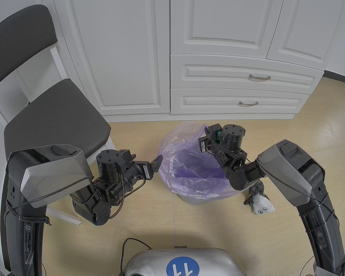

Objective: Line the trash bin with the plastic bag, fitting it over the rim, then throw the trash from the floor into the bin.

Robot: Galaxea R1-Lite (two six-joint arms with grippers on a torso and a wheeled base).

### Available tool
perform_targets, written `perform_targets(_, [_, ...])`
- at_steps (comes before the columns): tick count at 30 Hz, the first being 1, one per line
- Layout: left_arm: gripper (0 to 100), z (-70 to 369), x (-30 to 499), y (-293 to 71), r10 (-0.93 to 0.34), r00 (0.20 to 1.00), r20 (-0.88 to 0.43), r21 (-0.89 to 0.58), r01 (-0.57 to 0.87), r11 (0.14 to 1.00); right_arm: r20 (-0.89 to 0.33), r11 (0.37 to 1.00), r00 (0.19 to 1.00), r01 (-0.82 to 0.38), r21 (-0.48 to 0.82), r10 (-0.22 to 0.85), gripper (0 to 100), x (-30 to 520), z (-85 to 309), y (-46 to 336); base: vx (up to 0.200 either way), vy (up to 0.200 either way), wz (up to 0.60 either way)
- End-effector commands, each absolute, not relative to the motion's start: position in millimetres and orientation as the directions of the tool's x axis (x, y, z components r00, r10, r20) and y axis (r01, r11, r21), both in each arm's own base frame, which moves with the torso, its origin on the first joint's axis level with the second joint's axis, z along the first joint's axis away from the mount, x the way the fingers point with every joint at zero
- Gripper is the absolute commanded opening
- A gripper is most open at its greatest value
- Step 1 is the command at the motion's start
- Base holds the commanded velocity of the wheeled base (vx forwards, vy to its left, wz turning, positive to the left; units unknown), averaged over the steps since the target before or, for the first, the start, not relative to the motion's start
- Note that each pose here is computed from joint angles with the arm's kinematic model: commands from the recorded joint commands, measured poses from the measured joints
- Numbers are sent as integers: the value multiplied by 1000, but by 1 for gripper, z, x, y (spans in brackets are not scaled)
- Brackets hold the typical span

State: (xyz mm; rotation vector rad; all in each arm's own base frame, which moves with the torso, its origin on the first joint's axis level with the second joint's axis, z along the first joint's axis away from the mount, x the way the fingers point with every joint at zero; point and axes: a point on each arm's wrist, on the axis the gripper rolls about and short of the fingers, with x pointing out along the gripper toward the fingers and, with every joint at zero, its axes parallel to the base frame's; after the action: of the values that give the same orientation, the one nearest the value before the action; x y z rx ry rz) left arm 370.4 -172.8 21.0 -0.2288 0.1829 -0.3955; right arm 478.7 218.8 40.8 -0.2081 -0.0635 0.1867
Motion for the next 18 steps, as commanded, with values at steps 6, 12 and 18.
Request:
perform_targets(6, [100, 20, 363, -172, -444, 892, -80, -250, 413, 876, -15, 991, 998, -57, -121, 55, 0, 529, -36, 183, 0, 0, 0])
perform_targets(12, [100, 21, 363, -172, -444, 893, -75, -250, 415, 875, 55, 999, 998, -26, -45, 29, 0, 534, 5, 171, 0, 0, 0])
perform_targets(18, [100, 19, 362, -174, -451, 890, -69, -250, 423, 871, 101, 997, 994, -42, 67, 35, 0, 533, 32, 173, 0, 0, 0])
